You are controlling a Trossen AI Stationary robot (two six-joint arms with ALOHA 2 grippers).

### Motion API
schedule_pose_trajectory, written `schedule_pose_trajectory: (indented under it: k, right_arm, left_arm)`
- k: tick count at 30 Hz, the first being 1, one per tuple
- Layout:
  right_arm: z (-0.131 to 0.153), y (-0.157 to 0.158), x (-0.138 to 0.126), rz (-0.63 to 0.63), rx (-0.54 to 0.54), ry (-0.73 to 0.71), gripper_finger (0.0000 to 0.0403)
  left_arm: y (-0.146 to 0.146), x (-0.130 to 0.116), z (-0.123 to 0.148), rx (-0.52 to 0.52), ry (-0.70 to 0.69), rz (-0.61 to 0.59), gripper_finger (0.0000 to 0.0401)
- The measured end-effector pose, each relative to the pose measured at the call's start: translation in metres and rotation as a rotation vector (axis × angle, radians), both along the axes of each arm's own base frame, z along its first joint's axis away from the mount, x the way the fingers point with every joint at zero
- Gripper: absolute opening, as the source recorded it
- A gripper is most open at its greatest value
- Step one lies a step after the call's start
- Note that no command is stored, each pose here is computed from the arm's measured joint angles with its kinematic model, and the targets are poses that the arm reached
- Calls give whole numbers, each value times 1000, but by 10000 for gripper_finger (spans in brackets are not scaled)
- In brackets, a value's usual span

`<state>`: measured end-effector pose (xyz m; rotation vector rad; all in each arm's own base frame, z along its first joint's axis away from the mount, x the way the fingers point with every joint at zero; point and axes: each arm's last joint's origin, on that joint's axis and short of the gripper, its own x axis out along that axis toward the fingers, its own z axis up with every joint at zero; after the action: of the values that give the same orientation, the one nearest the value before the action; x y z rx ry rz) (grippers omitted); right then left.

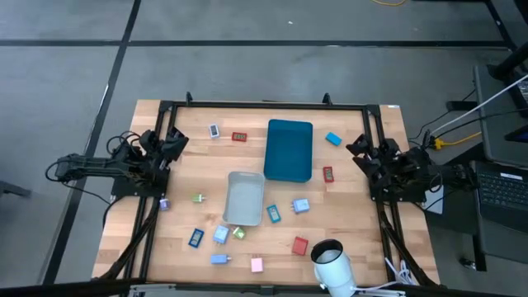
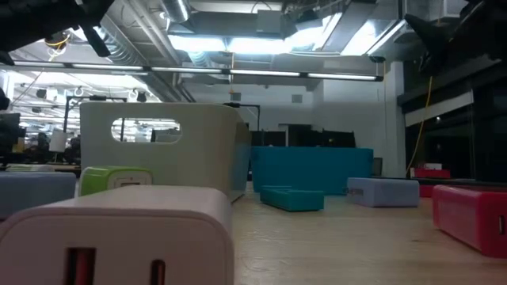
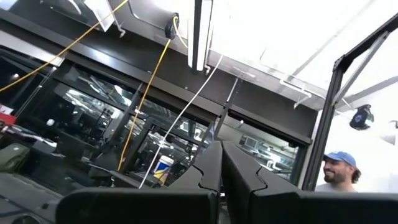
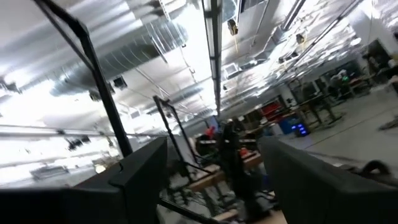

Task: Pick & Place Office items
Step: Put the left red timer into the gray bin

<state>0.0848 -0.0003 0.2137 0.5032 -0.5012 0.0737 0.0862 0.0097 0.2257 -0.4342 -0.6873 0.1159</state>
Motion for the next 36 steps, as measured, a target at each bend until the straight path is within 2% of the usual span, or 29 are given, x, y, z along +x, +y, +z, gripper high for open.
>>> schedule_pose_trajectory:
  k: [3,6,13,18,24,29,32,36]
  right_arm:
    - [0,-1,0,-3,40,-1,265]
    - [1,-3,-1,-63,70,-19,265]
    - [5,-7,-4,-132,260,-89,265]
    - [4,-8,-4,-132,293,-95,265]
    - [4,-9,-5,-153,372,-113,265]
    - [5,-12,-7,-282,385,-131,265]
    - [5,-13,-7,-249,472,-161,265]
    - [5,-13,-7,-212,544,-180,265]
  left_arm:
    - [0,0,0,-8,1,1,4]
    - [0,0,0,-16,0,-6,4]
    - [0,0,0,-59,-23,-27,4]
    - [2,-2,2,-78,-45,30,4]
    - [5,-3,1,-164,-50,106,4]
    - [6,0,-4,-278,-42,57,4]
    - [6,4,-10,-370,-9,10,4]
    - [7,10,-23,-444,116,25,4]
